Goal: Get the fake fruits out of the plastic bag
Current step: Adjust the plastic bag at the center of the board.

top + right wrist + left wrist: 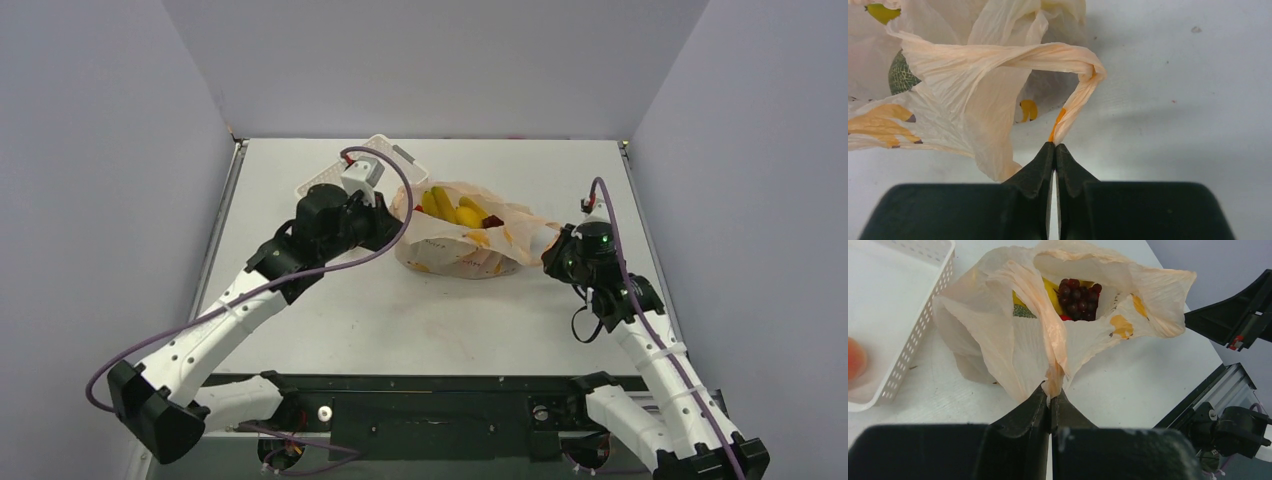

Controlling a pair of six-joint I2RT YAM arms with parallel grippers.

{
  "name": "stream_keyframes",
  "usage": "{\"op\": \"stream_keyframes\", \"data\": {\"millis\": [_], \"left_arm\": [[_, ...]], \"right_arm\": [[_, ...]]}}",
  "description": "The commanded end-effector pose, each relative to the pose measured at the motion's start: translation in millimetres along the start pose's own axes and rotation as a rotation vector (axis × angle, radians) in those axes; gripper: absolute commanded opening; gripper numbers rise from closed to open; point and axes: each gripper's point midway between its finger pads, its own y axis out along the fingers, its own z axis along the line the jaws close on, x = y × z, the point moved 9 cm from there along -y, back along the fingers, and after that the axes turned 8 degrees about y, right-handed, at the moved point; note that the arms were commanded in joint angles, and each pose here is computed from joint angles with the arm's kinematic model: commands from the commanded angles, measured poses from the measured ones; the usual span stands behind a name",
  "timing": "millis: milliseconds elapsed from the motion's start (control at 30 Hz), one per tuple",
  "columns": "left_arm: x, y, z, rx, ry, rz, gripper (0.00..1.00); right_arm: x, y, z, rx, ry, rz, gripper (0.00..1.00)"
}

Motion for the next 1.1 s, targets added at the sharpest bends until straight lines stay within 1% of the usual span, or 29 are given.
{"op": "stream_keyframes", "data": {"millis": [0, 33, 67, 100, 133, 167, 200, 233, 267, 300, 333, 400, 500, 600, 633, 767, 800, 833, 900, 1067], "left_arm": [[12, -30, -4, -0.031, -0.011, -0.131, 0.00], [10, -35, -3, -0.027, -0.011, -0.136, 0.00], [8, -37, -3, -0.022, -0.011, -0.129, 0.00], [7, -41, -2, -0.013, -0.010, -0.136, 0.00], [6, -42, -1, -0.010, -0.010, -0.134, 0.00], [3, -44, -1, -0.008, -0.009, -0.133, 0.00], [2, -44, 0, -0.008, -0.008, -0.130, 0.00], [-1, -44, 0, -0.011, -0.009, -0.123, 0.00], [-3, -43, 0, -0.013, -0.012, -0.117, 0.00], [-8, -41, 1, -0.015, -0.014, -0.104, 0.00], [-9, -41, 1, -0.018, -0.021, -0.100, 0.00], [-15, -38, 1, -0.025, -0.034, -0.090, 0.00], [-24, -34, 1, -0.039, -0.050, -0.077, 0.00], [-28, -32, 2, -0.038, -0.057, -0.063, 0.00], [-31, -32, 3, -0.032, -0.058, -0.052, 0.00], [-38, -33, 6, -0.005, -0.057, -0.017, 0.00], [-39, -34, 7, 0.004, -0.057, -0.010, 0.00], [-43, -34, 9, 0.014, -0.057, 0.011, 0.00], [-50, -36, 11, 0.033, -0.062, 0.046, 0.00], [-69, -41, 15, 0.061, -0.076, 0.115, 0.00]], "right_arm": [[1, -13, 0, -0.001, -0.016, -0.044, 0.04], [5, -18, 2, 0.006, -0.020, -0.060, 0.07], [6, -21, 1, -0.004, -0.026, -0.058, 0.14], [14, -29, 5, 0.006, -0.031, -0.086, 0.17], [17, -34, 5, -0.003, -0.043, -0.094, 0.23], [26, -44, 9, 0.011, -0.046, -0.126, 0.26], [29, -50, 9, 0.002, -0.066, -0.135, 0.32], [40, -61, 14, 0.020, -0.070, -0.172, 0.36], [44, -67, 14, 0.011, -0.091, -0.184, 0.41], [55, -79, 20, 0.031, -0.094, -0.223, 0.43], [59, -84, 22, 0.043, -0.114, -0.235, 0.47], [72, -96, 34, 0.106, -0.143, -0.263, 0.53], [84, -101, 63, 0.215, -0.186, -0.240, 0.55], [82, -97, 94, 0.270, -0.232, -0.225, 0.57], [76, -93, 111, 0.292, -0.264, -0.204, 0.57], [54, -65, 158, 0.353, -0.284, -0.143, 0.55], [45, -50, 163, 0.339, -0.292, -0.112, 0.54], [42, -44, 170, 0.363, -0.272, -0.113, 0.52], [31, -21, 176, 0.334, -0.269, -0.091, 0.51], [8, 28, 173, 0.254, -0.286, -0.043, 0.51]]}}
